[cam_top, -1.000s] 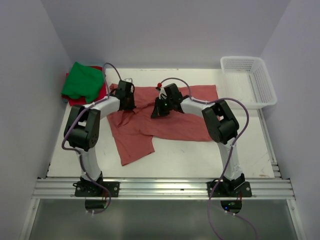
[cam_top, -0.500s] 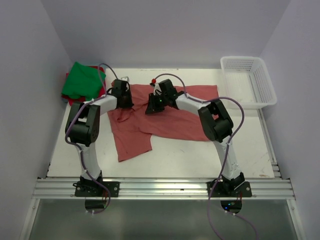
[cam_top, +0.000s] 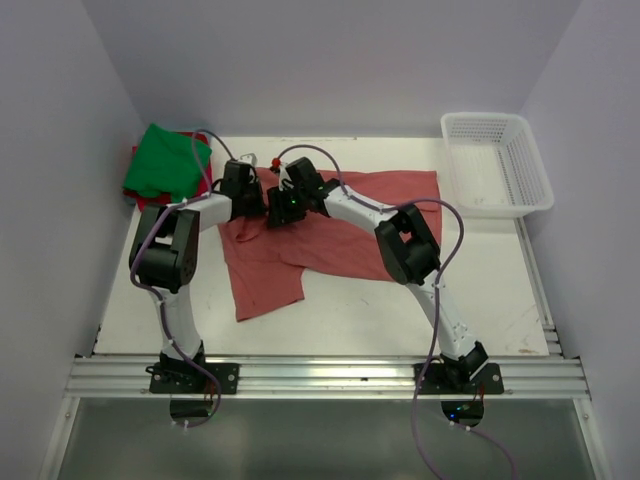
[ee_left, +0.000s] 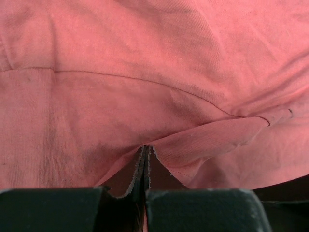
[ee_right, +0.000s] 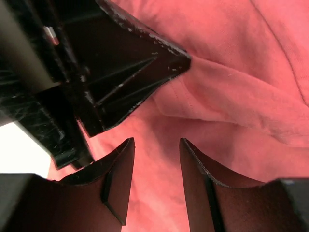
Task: Fold and stack the t-shirts
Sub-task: Fold the flattened tshirt in 1/3 of the way
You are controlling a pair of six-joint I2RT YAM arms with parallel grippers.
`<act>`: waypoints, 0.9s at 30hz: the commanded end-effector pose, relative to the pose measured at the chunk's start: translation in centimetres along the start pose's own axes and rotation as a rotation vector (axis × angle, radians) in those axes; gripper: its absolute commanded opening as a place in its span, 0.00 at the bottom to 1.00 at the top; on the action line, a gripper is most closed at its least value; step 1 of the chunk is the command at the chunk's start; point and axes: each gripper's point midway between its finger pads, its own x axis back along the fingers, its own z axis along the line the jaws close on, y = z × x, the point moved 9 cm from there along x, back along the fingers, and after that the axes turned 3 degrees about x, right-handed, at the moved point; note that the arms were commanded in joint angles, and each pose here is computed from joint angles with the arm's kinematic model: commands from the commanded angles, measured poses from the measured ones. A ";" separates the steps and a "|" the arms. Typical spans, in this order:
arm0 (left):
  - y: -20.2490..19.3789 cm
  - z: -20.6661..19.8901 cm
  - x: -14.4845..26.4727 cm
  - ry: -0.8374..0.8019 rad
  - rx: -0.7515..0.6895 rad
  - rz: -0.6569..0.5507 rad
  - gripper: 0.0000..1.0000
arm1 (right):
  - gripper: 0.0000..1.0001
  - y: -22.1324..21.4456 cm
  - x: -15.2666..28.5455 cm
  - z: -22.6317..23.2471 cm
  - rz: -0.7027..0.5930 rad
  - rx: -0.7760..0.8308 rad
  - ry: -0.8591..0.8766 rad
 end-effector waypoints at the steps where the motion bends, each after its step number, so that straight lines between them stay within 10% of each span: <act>1: -0.8 0.2 0.4 -0.026 0.023 0.022 0.00 | 0.46 0.9 -0.7 -0.3 -0.013 0.077 -0.106; 27: -2.0 0.7 0.0 -0.034 0.034 0.052 0.00 | 0.41 2.1 0.2 0.6 -0.138 0.321 -0.242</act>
